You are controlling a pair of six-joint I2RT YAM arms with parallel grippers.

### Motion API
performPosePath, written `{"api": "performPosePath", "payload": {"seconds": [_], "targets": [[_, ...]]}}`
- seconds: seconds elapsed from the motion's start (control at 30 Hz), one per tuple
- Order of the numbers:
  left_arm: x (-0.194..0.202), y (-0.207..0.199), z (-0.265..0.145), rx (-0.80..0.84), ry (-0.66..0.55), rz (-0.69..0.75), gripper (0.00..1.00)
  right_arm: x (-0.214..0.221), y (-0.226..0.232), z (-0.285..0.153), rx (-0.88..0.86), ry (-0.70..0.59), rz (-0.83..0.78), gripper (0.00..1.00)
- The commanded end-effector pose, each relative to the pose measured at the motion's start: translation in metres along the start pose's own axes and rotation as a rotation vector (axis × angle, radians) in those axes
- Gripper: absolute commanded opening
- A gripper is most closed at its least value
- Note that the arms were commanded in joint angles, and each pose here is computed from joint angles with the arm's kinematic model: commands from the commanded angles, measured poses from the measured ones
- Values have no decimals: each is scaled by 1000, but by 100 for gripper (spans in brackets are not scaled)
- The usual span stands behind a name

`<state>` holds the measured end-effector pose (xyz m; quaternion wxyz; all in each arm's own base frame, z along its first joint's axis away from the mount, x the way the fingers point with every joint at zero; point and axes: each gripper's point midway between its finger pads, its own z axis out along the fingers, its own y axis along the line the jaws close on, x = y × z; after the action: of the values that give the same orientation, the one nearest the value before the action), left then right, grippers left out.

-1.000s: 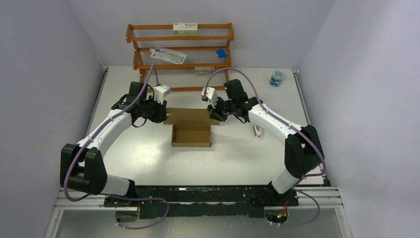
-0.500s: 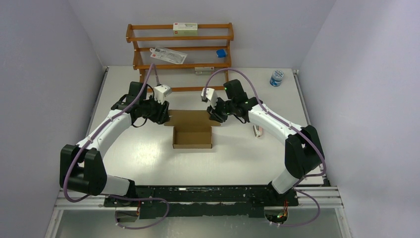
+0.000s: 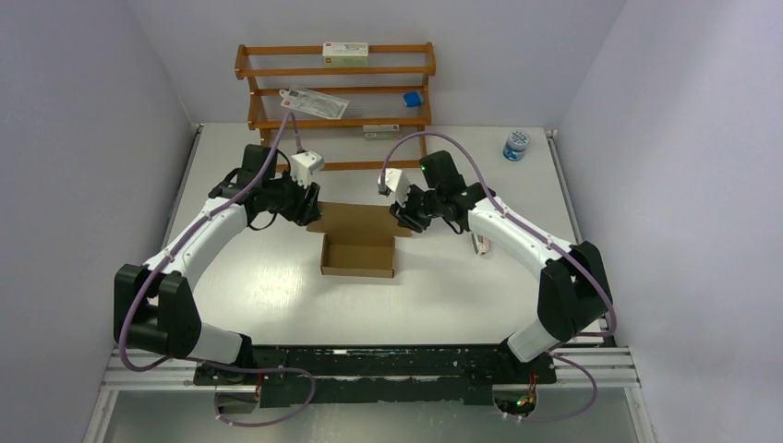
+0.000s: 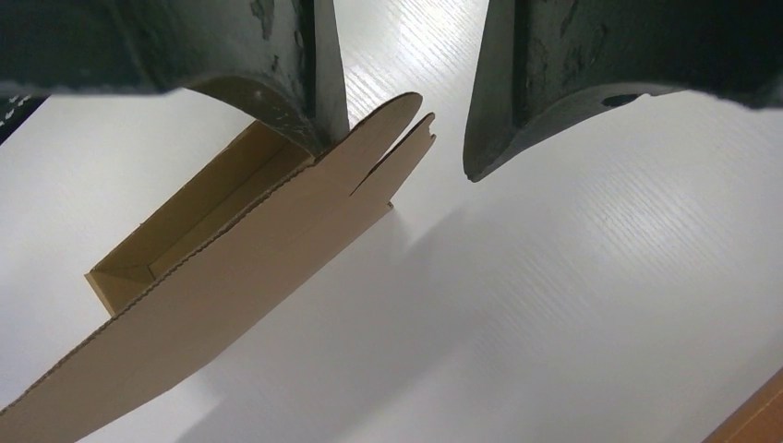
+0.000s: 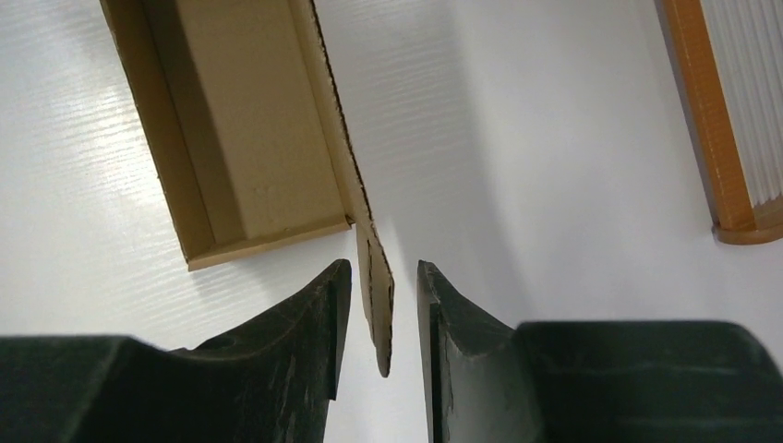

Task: Fold the paper box

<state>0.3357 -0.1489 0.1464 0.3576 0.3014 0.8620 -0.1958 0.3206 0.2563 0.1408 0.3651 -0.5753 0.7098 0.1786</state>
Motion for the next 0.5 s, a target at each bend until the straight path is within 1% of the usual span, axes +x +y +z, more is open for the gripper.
{"api": "performPosePath", "payload": {"seconds": [0.0, 0.07, 0.23, 0.3, 0.4, 0.47], "targets": [[-8, -12, 4, 72, -3, 48, 54, 10, 4, 4, -4, 59, -16, 36], [-7, -14, 6, 82, 1, 54, 53, 11, 5, 6, -11, 69, -16, 34], [-3, -18, 10, 108, 18, 60, 52, 10, 5, 6, -7, 64, -20, 26], [-1, -17, 10, 100, 24, 61, 50, 10, 4, 6, -6, 61, -21, 18], [0, -17, 11, 95, 29, 63, 42, 9, 4, 7, -12, 59, -22, 6], [1, -18, 11, 93, 34, 65, 37, 8, 5, 8, -17, 53, -22, 2]]}}
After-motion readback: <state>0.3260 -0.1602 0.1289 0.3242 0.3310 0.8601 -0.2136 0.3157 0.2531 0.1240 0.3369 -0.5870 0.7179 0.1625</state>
